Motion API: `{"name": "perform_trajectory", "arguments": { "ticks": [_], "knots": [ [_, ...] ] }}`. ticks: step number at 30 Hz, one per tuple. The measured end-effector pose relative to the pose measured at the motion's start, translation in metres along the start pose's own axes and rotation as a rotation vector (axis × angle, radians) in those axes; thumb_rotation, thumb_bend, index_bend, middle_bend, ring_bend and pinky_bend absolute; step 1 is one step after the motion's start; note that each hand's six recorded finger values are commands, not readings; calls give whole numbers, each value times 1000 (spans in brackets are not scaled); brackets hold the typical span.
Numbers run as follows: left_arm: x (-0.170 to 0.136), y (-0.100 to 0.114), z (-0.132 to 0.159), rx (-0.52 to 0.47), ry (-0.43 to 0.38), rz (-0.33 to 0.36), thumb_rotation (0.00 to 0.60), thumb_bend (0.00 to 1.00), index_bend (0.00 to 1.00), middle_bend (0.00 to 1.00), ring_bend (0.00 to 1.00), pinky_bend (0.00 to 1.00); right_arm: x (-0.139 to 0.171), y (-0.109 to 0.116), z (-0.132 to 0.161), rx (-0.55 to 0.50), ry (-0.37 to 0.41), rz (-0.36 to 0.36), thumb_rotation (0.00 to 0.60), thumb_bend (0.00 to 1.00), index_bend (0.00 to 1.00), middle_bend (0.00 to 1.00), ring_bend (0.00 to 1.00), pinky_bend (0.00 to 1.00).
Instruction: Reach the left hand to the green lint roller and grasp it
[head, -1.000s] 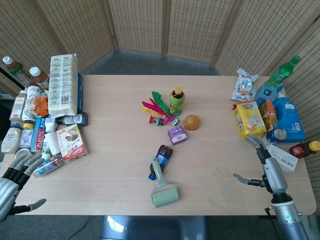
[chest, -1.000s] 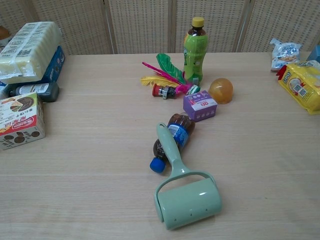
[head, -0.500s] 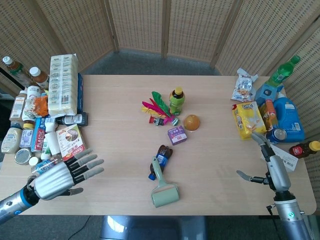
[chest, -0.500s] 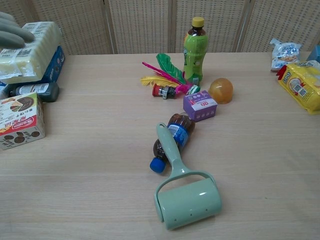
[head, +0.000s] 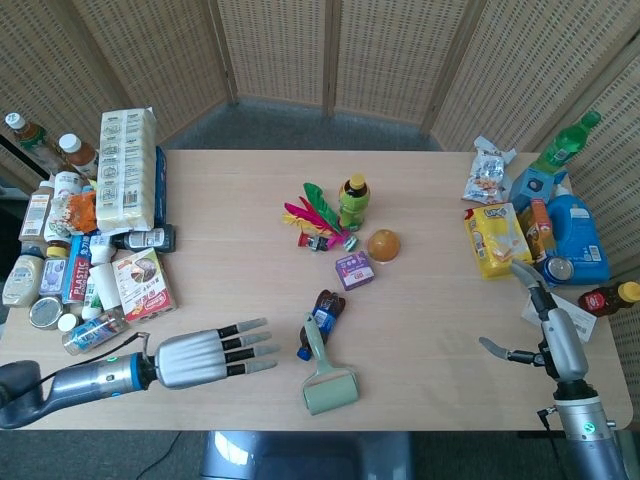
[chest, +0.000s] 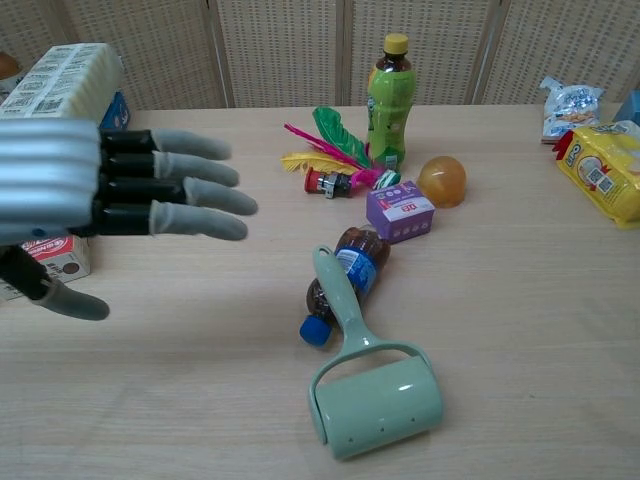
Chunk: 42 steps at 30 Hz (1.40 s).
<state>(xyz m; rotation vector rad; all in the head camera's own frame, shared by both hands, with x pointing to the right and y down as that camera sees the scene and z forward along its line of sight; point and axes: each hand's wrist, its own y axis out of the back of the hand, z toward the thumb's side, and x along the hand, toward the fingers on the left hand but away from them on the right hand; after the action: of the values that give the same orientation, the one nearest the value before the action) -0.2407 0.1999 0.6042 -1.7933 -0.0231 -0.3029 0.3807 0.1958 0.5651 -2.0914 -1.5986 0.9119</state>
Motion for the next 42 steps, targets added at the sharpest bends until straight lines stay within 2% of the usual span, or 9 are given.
{"name": "perform_trajectory", "arguments": {
  "ticks": [8,15,27,38,40,41,42],
  "knots": [
    [50,-11,17,28,-89,-24,600,0,0,0,0,0,-1,8,-2,-24,-7,-19,600,103,0,0,0,151],
    [86,-25,24,31,-110,-60,600,0,0,0,0,0,-3,14,-4,-43,-13,-33,600,103,0,0,0,151],
    [156,-47,26,52,-49,-123,600,0,0,0,0,0,-3,25,-8,-80,-18,-49,600,103,0,0,0,151],
    [187,-56,21,50,10,-162,600,0,0,0,0,3,-1,30,-7,-95,-13,-58,600,103,0,0,0,151],
    [191,-58,23,39,15,-167,600,0,23,0,0,71,0,31,-7,-97,-12,-61,600,103,0,0,0,151],
    [194,-58,26,33,15,-165,600,0,61,0,7,139,0,32,-7,-97,-12,-62,600,103,0,0,0,152],
    [196,-58,29,29,13,-160,600,0,141,37,63,241,1,32,-8,-97,-12,-63,600,103,0,0,0,154]
  ]
}}
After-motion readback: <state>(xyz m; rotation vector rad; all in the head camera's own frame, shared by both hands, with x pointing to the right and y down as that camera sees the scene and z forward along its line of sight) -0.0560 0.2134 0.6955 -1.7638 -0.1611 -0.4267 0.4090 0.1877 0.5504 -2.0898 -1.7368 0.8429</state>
